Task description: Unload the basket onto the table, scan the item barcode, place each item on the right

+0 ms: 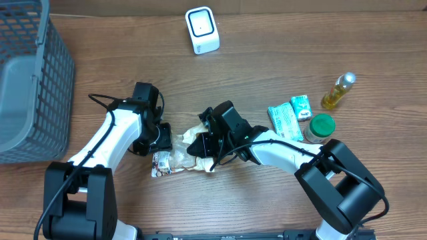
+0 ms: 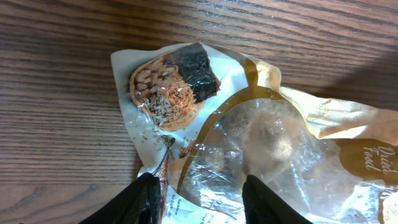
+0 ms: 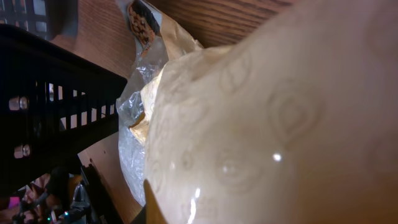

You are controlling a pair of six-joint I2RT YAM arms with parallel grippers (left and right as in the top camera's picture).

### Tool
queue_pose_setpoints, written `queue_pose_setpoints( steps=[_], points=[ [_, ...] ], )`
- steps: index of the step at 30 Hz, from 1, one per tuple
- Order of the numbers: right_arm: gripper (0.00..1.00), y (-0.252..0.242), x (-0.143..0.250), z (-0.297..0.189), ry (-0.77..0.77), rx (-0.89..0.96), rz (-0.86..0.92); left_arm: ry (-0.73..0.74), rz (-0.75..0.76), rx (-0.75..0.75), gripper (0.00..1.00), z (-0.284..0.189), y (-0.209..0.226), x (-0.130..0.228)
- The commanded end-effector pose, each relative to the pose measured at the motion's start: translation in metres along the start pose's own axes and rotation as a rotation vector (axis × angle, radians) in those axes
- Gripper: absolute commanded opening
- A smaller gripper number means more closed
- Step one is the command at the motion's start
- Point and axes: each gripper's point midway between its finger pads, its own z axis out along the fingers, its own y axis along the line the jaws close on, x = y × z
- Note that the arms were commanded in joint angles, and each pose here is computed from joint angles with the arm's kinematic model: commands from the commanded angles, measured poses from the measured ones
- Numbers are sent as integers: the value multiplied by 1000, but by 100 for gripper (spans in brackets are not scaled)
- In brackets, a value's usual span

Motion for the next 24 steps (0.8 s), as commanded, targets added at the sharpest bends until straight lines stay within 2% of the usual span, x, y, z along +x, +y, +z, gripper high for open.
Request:
queue_pose_setpoints(
  steps=[1, 4, 9, 13, 16, 20, 24],
  points=[
    [9, -5, 2, 3, -4, 27, -15, 6, -1, 31, 50, 0, -6, 3],
    [8, -9, 6, 3, 11, 40, -2, -43, 3, 40, 51, -13, -7, -4],
    [5, -12, 10, 3, 26, 51, 9, -231, 5, 85, 54, -70, -12, -26],
    [5, -12, 10, 3, 27, 53, 11, -420, -2, 65, 65, -127, -5, -40],
    [5, -11, 10, 3, 24, 50, 8, -535, -25, -40, 100, -157, 15, -42],
    [4, -11, 11, 3, 32, 49, 12, -592, -64, -154, 100, -174, 38, -36],
    [4, -5, 16, -1, 78, -15, -12, -589, -93, -213, 100, -173, 49, -35]
  ],
)
